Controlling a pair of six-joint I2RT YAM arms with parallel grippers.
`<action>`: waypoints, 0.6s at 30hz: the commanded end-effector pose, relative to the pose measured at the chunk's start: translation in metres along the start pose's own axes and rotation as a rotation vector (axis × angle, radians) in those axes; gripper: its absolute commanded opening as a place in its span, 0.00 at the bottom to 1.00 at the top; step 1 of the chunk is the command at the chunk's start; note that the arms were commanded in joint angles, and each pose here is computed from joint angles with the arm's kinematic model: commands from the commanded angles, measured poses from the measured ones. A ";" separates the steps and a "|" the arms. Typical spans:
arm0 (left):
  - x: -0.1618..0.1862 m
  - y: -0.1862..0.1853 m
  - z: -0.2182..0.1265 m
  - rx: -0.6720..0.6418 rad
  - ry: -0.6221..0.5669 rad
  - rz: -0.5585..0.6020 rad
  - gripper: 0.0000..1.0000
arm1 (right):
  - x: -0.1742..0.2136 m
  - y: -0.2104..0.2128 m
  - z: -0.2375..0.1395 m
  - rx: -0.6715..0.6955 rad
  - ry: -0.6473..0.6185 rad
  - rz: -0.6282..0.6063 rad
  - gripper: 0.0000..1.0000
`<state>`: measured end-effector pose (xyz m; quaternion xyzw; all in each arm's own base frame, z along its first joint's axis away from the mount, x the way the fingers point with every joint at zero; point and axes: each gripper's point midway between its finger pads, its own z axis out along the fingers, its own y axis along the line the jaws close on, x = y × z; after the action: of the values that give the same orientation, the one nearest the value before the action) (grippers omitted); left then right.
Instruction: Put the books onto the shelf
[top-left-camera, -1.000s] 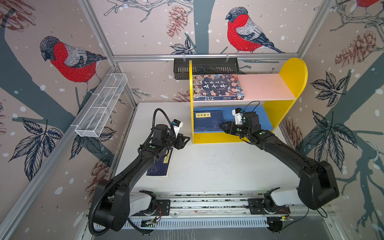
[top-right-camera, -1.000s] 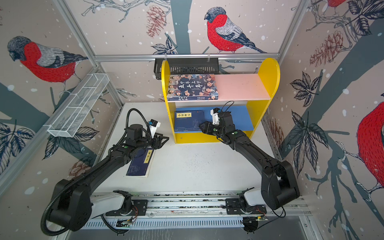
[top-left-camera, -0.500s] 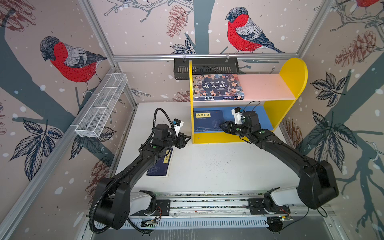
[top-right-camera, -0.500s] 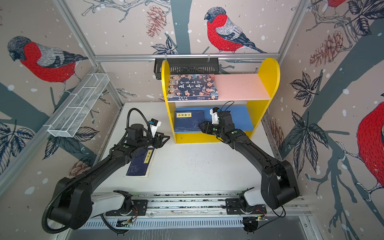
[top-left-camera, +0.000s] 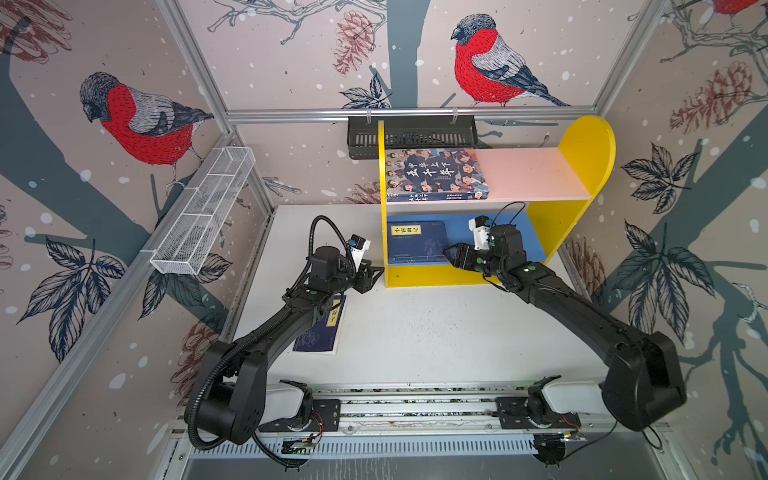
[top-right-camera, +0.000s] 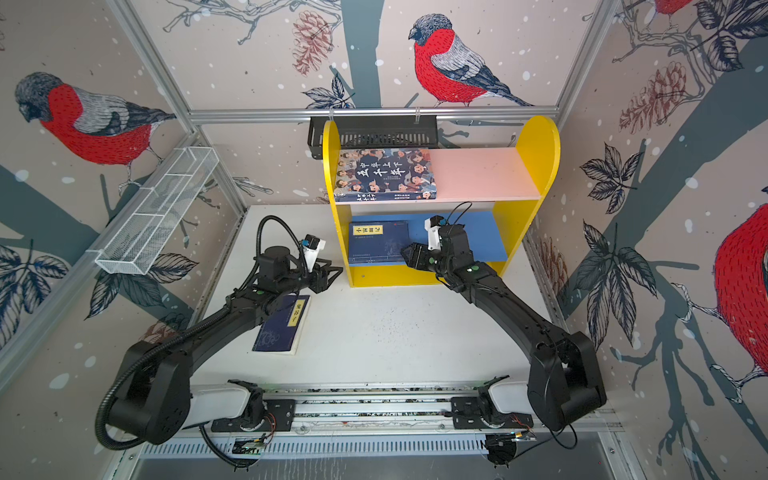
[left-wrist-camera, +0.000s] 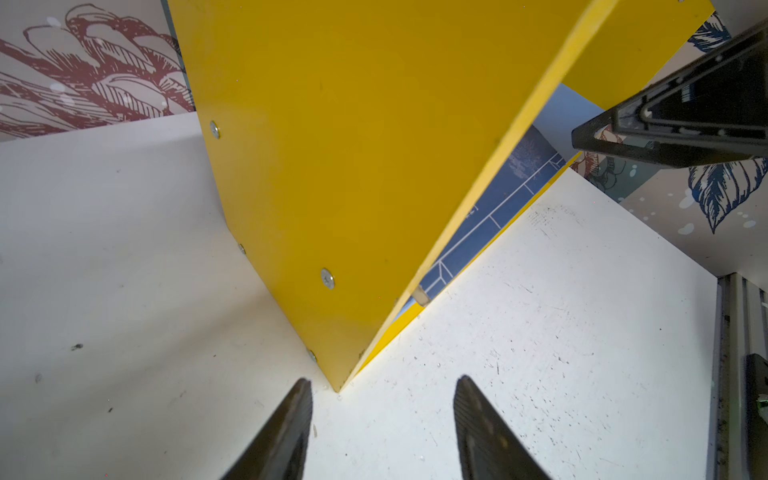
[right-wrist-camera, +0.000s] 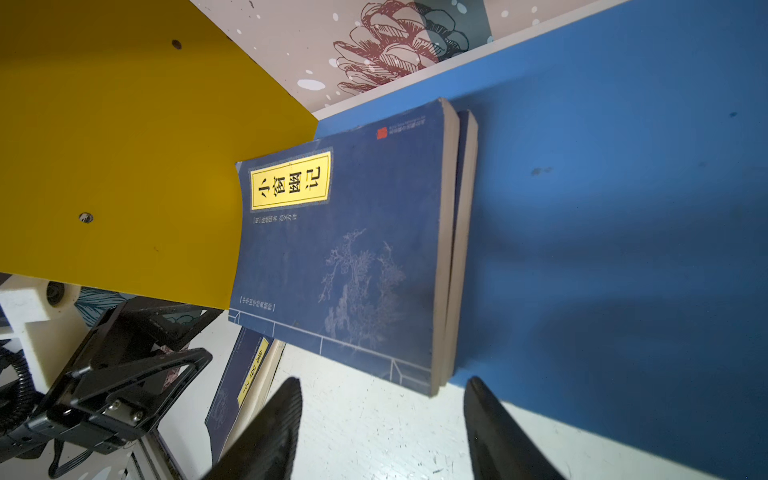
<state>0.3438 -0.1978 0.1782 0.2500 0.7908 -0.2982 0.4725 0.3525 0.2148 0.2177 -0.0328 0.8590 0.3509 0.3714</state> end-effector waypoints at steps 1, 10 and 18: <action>-0.020 -0.007 0.000 0.034 -0.102 0.119 0.55 | 0.000 -0.006 -0.007 0.032 -0.028 0.012 0.64; -0.019 -0.012 -0.005 0.043 -0.219 0.210 0.70 | 0.010 -0.017 -0.021 0.055 -0.045 0.060 0.66; -0.025 -0.010 -0.003 0.014 -0.271 0.258 0.84 | 0.014 -0.020 -0.029 0.073 -0.058 0.073 0.66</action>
<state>0.3413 -0.2029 0.1849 0.2932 0.7151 -0.2888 0.5651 0.3304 0.1881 0.2091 0.0119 0.8618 0.3377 0.3784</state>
